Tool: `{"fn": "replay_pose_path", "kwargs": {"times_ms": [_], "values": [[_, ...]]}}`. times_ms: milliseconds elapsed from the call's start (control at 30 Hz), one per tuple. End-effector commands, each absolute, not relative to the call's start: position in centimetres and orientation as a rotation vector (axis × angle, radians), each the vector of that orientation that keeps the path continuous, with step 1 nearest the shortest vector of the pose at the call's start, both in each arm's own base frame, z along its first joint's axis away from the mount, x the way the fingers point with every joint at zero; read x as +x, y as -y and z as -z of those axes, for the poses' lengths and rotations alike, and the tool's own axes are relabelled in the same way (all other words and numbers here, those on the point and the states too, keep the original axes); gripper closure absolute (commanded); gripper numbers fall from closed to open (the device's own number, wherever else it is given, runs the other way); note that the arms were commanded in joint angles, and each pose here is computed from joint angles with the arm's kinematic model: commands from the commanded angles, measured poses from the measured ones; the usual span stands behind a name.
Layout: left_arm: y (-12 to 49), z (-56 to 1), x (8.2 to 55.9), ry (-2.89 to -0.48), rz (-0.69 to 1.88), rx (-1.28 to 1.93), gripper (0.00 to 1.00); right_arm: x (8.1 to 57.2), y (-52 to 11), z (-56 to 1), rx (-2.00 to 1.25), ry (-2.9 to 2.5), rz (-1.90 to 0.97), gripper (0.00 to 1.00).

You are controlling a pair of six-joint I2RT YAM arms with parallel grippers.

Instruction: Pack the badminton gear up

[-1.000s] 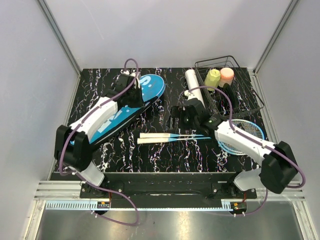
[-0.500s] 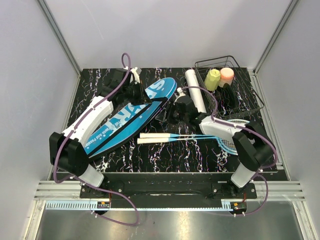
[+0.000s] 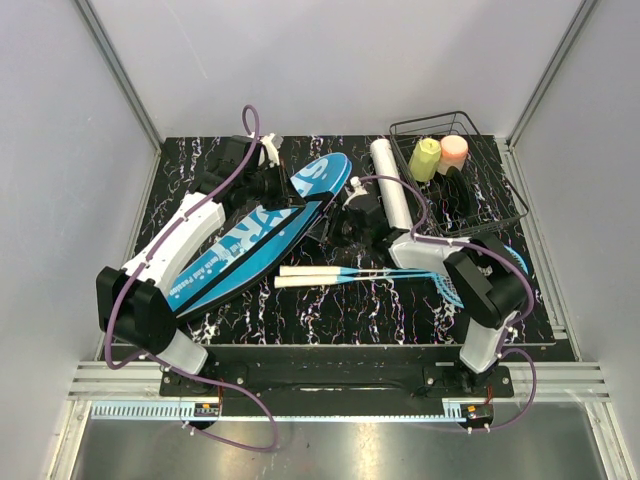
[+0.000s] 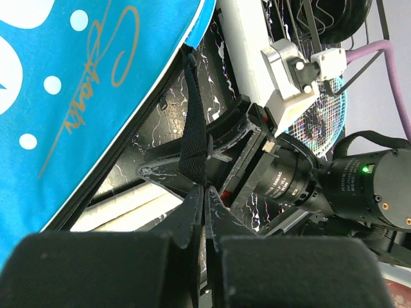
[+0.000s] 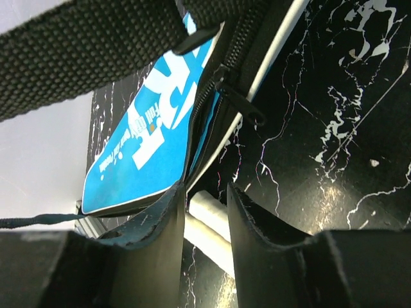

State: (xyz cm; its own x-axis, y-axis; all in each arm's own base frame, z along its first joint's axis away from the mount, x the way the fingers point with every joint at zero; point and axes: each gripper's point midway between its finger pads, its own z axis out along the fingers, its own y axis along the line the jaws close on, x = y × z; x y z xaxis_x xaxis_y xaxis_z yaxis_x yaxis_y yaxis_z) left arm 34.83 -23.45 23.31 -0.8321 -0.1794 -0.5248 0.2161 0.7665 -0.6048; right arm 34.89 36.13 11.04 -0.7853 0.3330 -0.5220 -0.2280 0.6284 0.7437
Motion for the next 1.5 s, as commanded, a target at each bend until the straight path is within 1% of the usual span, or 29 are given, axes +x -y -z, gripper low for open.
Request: {"fn": "replay_pose_path", "kwargs": {"times_ms": [0, 233, 367, 533, 667, 767, 967, 1167, 1300, 1400, 1433, 1467], "values": [[24.0, -27.4, 35.1, -2.272, 0.983, 0.063, 1.0, 36.7, -37.1, -12.3, 0.114, -2.104, -1.161, 0.59], [24.1, -27.6, 35.0, -2.267, 0.988, 0.073, 1.0, 38.0, -37.4, -10.6, 0.174, -2.11, -1.141, 0.62], [23.9, -27.4, 34.9, -2.27, 0.981, 0.076, 1.0, 38.0, -38.3, -10.7, 0.176, -2.097, -1.191, 0.62], [23.9, -27.3, 34.9, -2.269, 0.982, 0.08, 1.0, 36.8, -37.8, -11.0, 0.186, -2.087, -1.179, 0.59], [23.9, -27.1, 35.1, -2.274, 0.978, 0.081, 1.0, 35.7, -37.4, -12.7, 0.156, -2.03, -1.203, 0.56], [23.9, -26.9, 35.1, -2.28, 0.979, 0.08, 1.0, 35.9, -38.0, -12.7, 0.145, -2.048, -1.206, 0.54], [24.0, -26.9, 35.2, -2.281, 0.983, 0.079, 1.0, 36.4, -38.4, -12.1, 0.18, -2.065, -1.206, 0.53], [24.1, -27.0, 35.1, -2.281, 0.999, 0.082, 1.0, 37.6, -39.2, -11.1, 0.18, -2.078, -1.187, 0.55], [24.2, -27.0, 35.0, -2.283, 1.002, 0.083, 1.0, 38.0, -39.4, -10.3, 0.192, -2.089, -1.156, 0.58], [24.2, -27.3, 34.9, -2.277, 1.003, 0.087, 1.0, 38.0, -39.4, -9.9, 0.193, -2.093, -1.12, 0.62], [24.1, -27.3, 35.0, -2.275, 1.004, 0.086, 1.0, 37.8, -39.3, -9.8, 0.184, -2.094, -1.108, 0.7], [24.1, -27.3, 34.9, -2.275, 1.002, 0.085, 1.0, 37.7, -39.2, -9.7, 0.18, -2.091, -1.1, 0.73]]}}
